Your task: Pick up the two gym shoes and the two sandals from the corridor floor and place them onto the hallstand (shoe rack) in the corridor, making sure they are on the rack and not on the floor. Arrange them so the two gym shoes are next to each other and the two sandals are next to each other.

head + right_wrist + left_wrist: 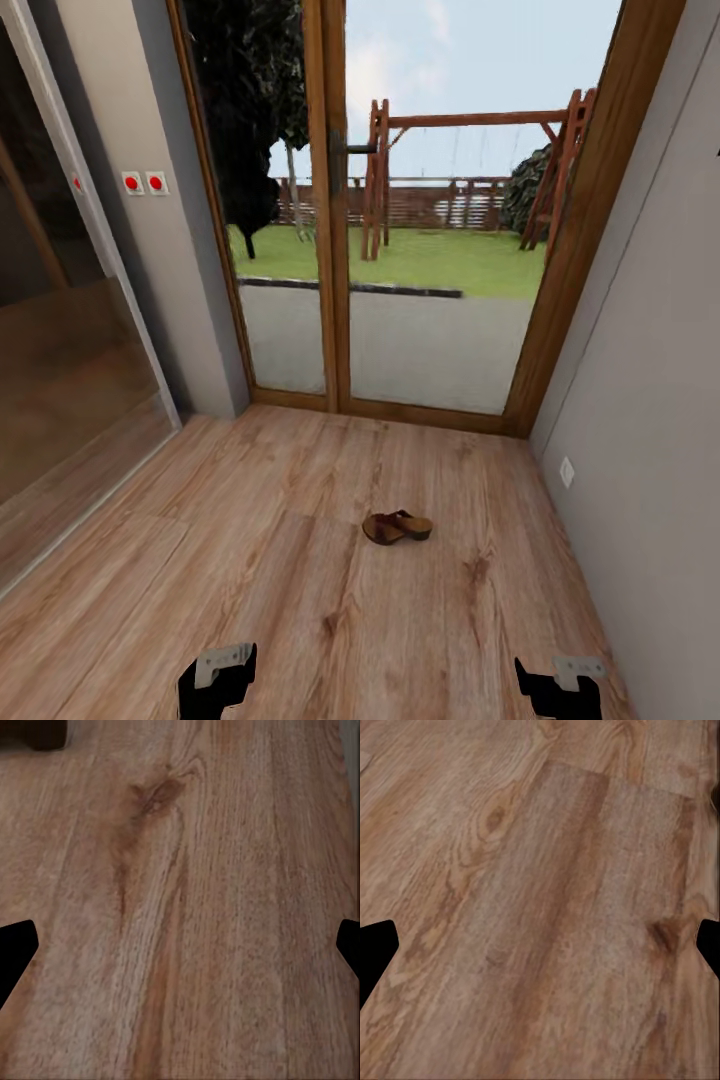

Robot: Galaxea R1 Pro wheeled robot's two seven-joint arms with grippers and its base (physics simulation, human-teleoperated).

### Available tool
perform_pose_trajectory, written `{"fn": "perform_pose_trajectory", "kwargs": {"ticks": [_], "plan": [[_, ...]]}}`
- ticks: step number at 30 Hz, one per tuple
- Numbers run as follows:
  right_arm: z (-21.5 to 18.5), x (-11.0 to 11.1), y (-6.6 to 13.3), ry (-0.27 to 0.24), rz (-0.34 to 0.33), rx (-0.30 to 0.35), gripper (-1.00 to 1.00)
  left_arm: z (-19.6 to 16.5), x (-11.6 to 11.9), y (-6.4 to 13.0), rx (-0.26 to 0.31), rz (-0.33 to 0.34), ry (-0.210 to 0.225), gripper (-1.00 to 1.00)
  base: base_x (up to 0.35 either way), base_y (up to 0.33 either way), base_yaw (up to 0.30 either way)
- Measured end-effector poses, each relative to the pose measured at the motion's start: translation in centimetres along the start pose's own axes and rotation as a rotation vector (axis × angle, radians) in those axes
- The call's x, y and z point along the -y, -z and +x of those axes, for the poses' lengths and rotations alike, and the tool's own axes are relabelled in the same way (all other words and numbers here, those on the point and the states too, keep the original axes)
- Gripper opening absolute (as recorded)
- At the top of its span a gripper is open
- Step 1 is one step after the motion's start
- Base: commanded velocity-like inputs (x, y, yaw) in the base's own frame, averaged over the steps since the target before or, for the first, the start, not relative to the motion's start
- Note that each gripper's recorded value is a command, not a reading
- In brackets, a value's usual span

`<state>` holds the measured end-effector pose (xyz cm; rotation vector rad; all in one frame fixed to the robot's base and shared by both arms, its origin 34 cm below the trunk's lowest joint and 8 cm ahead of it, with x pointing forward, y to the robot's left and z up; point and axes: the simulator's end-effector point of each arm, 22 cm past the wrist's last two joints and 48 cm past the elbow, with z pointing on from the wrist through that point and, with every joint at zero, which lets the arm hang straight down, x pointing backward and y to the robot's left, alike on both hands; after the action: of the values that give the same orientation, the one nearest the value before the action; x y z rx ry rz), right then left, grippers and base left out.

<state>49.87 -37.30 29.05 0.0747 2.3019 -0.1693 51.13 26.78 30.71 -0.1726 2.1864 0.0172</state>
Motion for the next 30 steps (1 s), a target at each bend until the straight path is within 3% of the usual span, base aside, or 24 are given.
{"fn": "perform_pose_trajectory", "kwargs": {"ticks": [14,30], "plan": [[0.00,0.00,0.01,0.000,0.000,0.000,1.00,-0.18,-0.16,-0.04,0.004,-0.004,0.004,1.00,0.241,-0.192,0.001],[0.02,-0.19,0.00,-0.001,-0.003,0.000,1.00,-0.38,-0.23,-0.09,0.008,-0.005,0.006,1.00,0.318,-0.018,0.037]]}}
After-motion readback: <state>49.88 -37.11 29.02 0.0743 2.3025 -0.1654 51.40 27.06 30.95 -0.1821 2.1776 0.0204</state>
